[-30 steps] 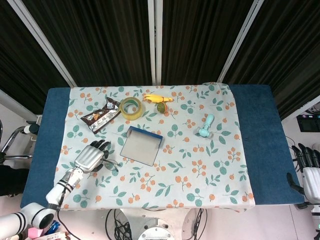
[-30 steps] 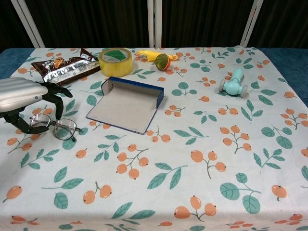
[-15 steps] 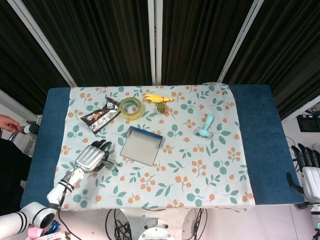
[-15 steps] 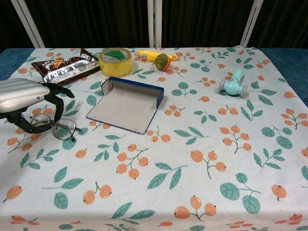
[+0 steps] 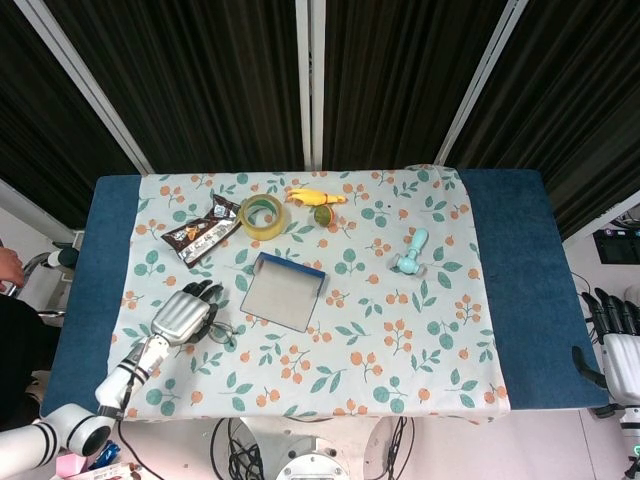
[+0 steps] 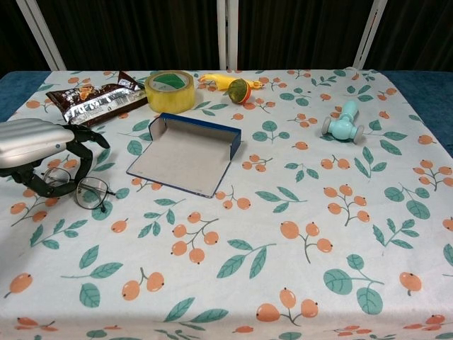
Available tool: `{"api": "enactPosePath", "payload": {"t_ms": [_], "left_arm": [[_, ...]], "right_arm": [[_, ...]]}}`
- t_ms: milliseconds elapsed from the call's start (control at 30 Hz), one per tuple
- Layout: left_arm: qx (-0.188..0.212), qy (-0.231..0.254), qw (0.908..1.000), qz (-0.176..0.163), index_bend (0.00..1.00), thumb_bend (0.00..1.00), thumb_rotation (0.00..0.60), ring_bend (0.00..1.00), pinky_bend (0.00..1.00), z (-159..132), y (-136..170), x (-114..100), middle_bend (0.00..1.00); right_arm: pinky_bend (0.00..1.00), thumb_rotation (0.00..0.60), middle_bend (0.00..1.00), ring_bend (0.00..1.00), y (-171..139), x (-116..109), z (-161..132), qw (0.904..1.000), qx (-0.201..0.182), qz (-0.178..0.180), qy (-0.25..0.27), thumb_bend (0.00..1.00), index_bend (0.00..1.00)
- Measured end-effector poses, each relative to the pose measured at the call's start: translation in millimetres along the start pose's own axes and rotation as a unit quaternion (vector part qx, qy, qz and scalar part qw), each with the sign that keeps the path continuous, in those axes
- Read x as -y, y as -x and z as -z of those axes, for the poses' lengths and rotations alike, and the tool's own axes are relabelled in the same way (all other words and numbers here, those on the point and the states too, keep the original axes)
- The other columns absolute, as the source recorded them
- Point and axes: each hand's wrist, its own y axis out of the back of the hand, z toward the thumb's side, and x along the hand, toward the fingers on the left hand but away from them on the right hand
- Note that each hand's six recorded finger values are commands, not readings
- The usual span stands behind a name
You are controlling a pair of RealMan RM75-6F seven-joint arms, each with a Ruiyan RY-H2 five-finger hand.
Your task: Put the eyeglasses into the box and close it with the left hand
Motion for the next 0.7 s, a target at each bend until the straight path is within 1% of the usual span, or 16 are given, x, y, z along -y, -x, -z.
{"api": "enactPosePath", "payload": {"t_ms": [300, 433, 533, 700], "left_arm": [[0.002, 0.01, 0.9998, -0.016, 0.63, 0.39, 0.6, 0.08, 0.19, -1, 1, -11, 0.16], [0.003, 0.01, 0.9998, -0.016, 0.63, 0.39, 0.6, 0.08, 0.19, -1, -1, -13, 0.17], [0.008, 0.006, 0.9998, -0.017, 0.64, 0.39, 0.6, 0.08, 0.19, -4, -5, -17, 0.17], [0.025, -0.004, 0.9994, -0.023, 0.64, 0.39, 0.6, 0.08, 0.19, -15, -16, -31, 0.17]], "right_arm": [[0.0, 0.6, 0.0, 0.0, 0, 1, 0, 1.0, -0.001, -0.002, 0.002, 0.32, 0.0], [0.0, 0.6, 0.0, 0.0, 0, 1, 0, 1.0, -0.001, -0.001, 0.003, 0.32, 0.0], [0.0, 0.6, 0.0, 0.0, 0, 1, 1, 1.0, 0.0, 0.0, 0.005, 0.32, 0.0], [0.0, 0.6, 0.0, 0.0, -1, -1, 3, 1.0, 0.0, 0.004, 0.008, 0.32, 0.0]]}}
